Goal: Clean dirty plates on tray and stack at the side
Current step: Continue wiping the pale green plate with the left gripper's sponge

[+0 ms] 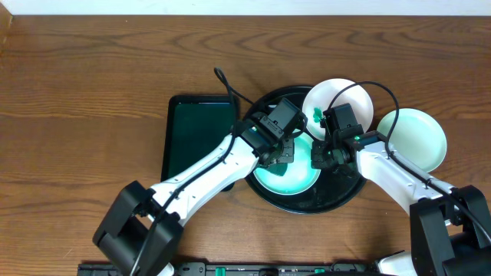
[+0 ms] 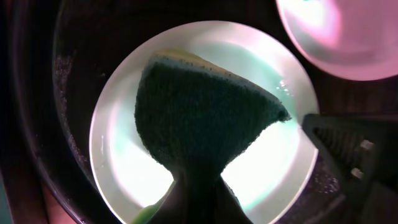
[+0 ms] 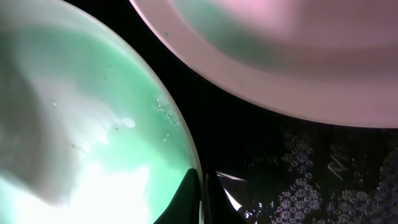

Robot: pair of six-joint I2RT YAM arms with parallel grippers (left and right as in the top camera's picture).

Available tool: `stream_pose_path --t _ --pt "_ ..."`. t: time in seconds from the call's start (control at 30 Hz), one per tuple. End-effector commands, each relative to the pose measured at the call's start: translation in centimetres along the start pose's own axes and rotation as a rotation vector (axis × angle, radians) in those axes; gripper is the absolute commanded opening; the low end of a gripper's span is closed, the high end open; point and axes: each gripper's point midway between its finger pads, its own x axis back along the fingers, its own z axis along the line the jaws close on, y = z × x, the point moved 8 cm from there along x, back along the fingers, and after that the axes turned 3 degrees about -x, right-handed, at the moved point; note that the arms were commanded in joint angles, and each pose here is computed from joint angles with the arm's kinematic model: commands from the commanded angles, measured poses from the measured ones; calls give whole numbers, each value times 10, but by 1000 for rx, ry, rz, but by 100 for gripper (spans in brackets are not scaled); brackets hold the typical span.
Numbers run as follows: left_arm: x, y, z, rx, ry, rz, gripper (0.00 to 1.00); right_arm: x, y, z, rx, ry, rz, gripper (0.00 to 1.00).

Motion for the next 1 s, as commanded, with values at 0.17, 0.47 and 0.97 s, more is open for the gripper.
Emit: stream_pose_path --t 0.17,0.47,0.97 --pt "-19 -3 8 -14 65 29 8 -4 -7 4 3 24 29 1" --pt "-31 -3 13 -17 121 31 8 -4 -7 4 3 24 29 1" --pt "-72 -27 11 39 61 235 7 -4 -7 4 3 25 28 1"
